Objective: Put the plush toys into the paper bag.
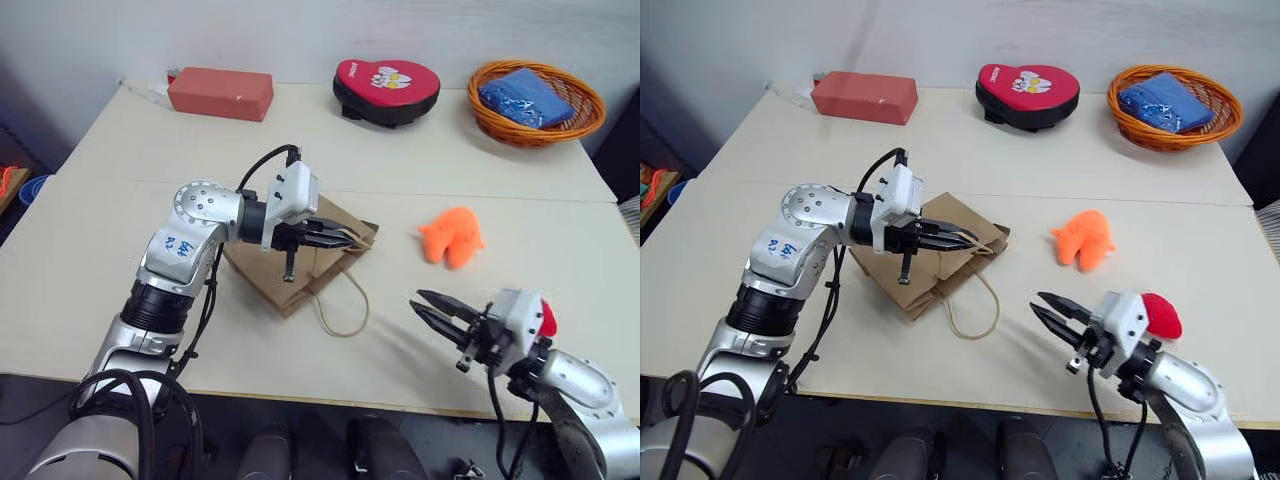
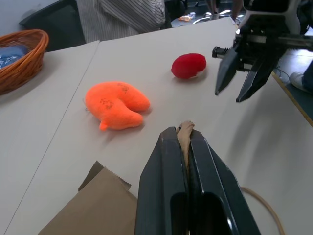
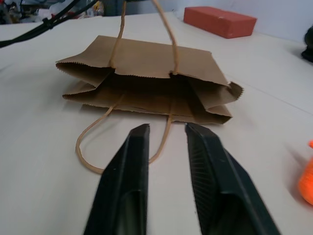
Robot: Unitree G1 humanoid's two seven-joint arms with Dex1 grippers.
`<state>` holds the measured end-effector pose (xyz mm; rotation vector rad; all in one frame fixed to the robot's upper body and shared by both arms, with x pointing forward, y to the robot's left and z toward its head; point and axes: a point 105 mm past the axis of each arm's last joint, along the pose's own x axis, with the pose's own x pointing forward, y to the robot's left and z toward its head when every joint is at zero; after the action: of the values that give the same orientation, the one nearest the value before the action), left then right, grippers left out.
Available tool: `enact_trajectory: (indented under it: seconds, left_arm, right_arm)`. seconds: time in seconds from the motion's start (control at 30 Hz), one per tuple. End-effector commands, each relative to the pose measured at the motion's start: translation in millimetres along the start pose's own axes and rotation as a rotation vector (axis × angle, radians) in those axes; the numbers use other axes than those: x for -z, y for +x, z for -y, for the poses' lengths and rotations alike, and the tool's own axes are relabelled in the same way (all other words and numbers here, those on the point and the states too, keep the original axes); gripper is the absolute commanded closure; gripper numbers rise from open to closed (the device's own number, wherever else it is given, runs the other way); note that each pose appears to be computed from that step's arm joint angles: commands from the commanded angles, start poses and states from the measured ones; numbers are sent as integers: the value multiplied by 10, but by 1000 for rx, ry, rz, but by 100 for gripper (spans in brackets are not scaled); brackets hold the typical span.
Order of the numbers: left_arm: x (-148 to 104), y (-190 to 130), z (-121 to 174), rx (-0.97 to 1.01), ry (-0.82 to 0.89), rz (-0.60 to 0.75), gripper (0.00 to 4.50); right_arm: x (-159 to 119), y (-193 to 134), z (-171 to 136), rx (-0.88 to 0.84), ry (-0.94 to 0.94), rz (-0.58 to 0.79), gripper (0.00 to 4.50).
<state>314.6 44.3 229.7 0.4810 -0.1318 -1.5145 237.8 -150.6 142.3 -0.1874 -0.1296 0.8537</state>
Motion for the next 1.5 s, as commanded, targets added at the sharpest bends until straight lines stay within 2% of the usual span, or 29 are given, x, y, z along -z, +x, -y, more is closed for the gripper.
enact_trajectory:
  seconds: [0.03, 0.2, 0.37, 0.53, 0.7, 0.9, 1.03, 1.2, 1.5]
  left_arm:
    - [-212, -26, -18, -32, -1, 93, 450]
    - [-339, -40, -80, -66, -77, 150, 450]
    - [-319, -79, -79, -57, -87, 118, 450]
    - [-383, -78, -104, -68, -84, 141, 450]
    - [-412, -84, -95, -72, -96, 158, 450]
    - [-581, -157, -148, -103, -128, 254, 450]
    - [-671, -216, -154, -103, -137, 290, 450]
    - [-793, -452, -267, -179, -133, 352, 450]
    - [-727, -654, -390, -279, -156, 346, 450]
  right_arm:
    - [28, 222, -48, -39, -49, -20, 449]
    - [86, 661, 87, 10, -72, -6, 449]
    - [132, 1048, 149, 6, -79, 22, 449]
    - [190, 1266, 36, -66, -54, 16, 449]
    - [175, 1452, 50, -70, -35, 27, 449]
    - [520, 1502, -18, -110, -1, -95, 449]
    - [607, 1500, -30, -122, 3, -130, 449]
    - [720, 1425, -10, -126, 21, -183, 449]
    - [636, 1361, -29, -163, 33, -151, 449]
